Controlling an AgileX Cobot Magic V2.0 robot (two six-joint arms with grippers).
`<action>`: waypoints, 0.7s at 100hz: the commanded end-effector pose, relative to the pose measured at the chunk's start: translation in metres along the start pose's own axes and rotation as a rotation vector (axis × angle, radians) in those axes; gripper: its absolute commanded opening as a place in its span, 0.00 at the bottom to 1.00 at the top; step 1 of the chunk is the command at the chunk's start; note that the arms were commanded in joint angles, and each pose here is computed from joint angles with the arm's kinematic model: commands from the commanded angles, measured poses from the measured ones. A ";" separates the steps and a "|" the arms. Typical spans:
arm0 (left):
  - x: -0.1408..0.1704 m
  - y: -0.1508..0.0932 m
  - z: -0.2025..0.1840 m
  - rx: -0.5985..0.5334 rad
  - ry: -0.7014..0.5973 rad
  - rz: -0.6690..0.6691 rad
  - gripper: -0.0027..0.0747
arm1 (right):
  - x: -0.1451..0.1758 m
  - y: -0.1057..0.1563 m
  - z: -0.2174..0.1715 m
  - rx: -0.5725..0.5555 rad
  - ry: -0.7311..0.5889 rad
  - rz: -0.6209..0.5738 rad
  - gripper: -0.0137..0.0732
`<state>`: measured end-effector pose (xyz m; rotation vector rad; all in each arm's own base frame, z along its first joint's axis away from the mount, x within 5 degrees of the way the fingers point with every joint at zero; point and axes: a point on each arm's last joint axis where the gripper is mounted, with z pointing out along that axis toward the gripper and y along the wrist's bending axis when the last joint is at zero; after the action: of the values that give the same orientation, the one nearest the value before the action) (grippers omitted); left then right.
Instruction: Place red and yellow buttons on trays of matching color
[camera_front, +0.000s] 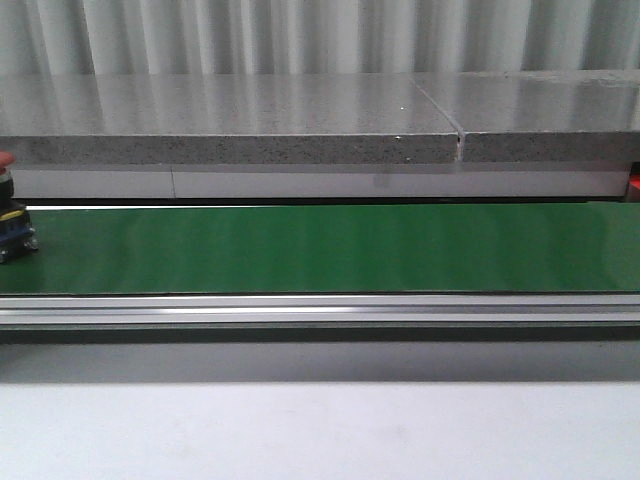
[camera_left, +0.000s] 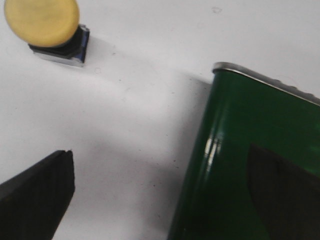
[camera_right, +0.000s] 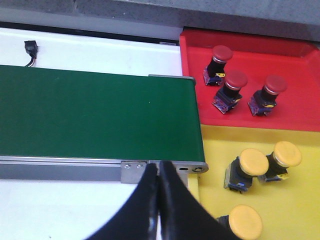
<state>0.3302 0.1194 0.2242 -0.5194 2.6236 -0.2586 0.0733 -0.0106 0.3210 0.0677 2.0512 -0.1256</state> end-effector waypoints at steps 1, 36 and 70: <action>-0.015 0.004 -0.012 -0.010 -0.110 -0.036 0.89 | -0.012 0.000 -0.004 -0.001 -0.086 -0.013 0.08; -0.035 0.024 -0.018 -0.073 -0.261 -0.084 0.89 | -0.012 0.000 -0.004 -0.001 -0.086 -0.013 0.08; -0.061 0.028 -0.001 -0.056 -0.208 -0.071 0.89 | -0.012 0.000 -0.004 -0.001 -0.086 -0.013 0.08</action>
<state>0.3645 0.1645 0.2212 -0.6259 2.4872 -0.1601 0.0733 -0.0106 0.3210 0.0677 2.0512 -0.1256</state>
